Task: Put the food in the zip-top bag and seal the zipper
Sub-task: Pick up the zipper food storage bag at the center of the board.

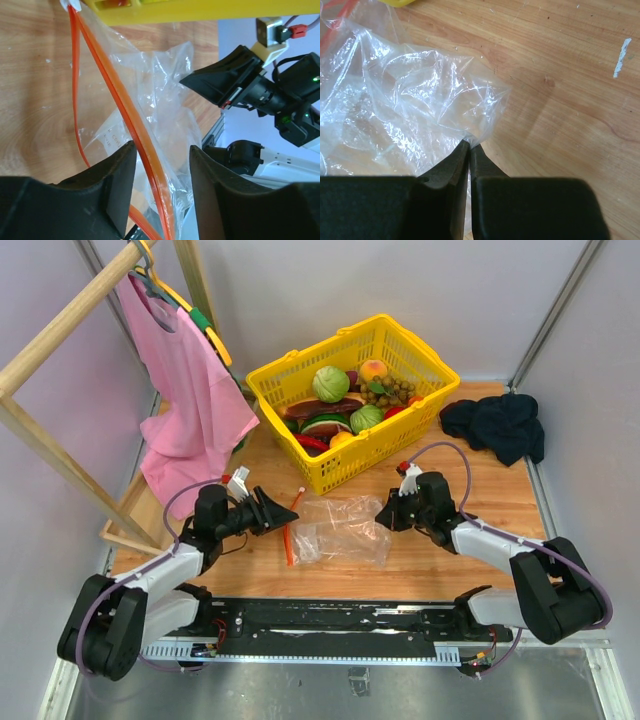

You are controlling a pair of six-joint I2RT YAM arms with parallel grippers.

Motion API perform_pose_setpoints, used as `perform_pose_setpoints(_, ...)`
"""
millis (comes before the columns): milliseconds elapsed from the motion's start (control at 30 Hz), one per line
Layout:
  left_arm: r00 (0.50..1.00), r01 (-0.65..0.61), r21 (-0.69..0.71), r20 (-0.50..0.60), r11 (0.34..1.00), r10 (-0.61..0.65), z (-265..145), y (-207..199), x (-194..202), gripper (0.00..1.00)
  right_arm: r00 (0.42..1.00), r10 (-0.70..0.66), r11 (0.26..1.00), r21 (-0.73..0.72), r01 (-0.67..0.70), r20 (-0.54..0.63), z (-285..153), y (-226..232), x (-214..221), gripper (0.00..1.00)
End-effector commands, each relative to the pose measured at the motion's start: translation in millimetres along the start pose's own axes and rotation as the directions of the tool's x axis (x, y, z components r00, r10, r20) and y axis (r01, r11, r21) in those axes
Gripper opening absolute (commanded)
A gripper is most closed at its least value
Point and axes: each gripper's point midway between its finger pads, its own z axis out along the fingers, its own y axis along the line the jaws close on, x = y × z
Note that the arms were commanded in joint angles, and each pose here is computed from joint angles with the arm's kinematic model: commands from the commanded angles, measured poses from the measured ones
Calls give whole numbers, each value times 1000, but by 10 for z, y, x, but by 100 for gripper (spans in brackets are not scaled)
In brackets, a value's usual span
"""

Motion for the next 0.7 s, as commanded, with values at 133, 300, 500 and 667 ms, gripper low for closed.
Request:
perform_pose_setpoints(133, 998, 8, 48, 56, 999, -10, -72, -162, -87, 40, 999, -24, 1000, -19, 24, 37, -25, 17, -14, 8)
perform_pose_setpoints(300, 998, 1, 52, 55, 999, -4, -69, -186, -87, 25, 996, -57, 997, -40, 59, 62, -46, 99, -55, 12)
perform_pose_setpoints(500, 997, -48, 42, 58, 998, 45, -49, -295, -105, 4, 993, -67, 997, -35, 71, 98, -117, 135, -126, 17)
perform_pose_setpoints(667, 988, -132, 43, 79, 990, 129, -73, -517, -171, 0, 988, -77, 995, -53, 85, 135, -225, 253, -260, 28)
